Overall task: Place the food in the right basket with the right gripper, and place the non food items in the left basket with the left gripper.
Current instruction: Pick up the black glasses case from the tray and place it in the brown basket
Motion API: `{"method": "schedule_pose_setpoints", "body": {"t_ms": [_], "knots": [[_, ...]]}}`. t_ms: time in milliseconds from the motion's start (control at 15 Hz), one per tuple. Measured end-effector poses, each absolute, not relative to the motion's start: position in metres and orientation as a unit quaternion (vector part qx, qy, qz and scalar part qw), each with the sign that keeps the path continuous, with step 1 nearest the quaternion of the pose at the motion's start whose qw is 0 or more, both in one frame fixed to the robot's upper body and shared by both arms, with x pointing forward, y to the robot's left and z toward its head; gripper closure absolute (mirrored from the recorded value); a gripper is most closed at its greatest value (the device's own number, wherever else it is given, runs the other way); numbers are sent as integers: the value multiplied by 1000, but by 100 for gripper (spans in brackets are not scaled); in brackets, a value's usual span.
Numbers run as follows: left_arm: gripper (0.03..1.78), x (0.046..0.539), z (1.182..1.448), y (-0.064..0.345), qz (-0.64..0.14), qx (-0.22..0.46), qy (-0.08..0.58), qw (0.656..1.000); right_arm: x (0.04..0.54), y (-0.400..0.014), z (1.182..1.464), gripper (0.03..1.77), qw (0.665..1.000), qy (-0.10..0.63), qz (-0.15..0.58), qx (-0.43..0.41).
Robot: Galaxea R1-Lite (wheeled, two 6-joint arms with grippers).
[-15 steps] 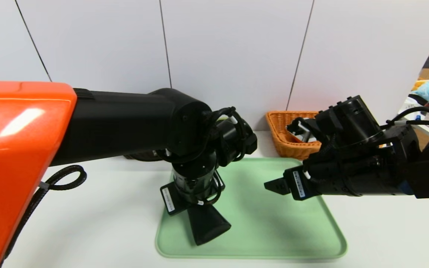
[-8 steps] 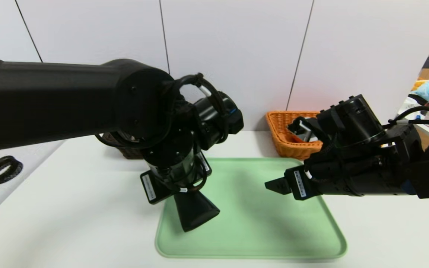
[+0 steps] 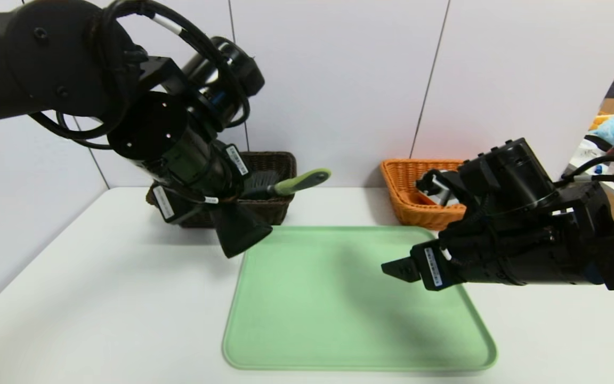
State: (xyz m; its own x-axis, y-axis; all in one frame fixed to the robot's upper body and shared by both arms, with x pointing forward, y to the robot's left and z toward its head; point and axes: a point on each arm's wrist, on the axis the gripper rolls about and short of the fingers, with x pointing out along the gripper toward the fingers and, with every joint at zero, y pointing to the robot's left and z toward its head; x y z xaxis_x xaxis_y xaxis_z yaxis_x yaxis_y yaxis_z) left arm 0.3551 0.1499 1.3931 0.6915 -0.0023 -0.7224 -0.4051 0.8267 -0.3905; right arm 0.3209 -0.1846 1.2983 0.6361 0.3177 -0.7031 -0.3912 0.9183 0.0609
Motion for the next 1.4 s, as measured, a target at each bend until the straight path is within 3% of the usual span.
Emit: {"method": "schedule_pose_setpoints", "body": {"t_ms": [467,1000,1400], "knots": [[124,412,1406,189,98,-268,268,920,309,-190,1307,10,907,365,206,-46],[124,472,1384,206,103,-253,201,941,301,-192,1304,10,904,369,211,-52],[124,509,1349,205,123,-231,200,944,300,-192,1301,10,902,372,211,-54]]}}
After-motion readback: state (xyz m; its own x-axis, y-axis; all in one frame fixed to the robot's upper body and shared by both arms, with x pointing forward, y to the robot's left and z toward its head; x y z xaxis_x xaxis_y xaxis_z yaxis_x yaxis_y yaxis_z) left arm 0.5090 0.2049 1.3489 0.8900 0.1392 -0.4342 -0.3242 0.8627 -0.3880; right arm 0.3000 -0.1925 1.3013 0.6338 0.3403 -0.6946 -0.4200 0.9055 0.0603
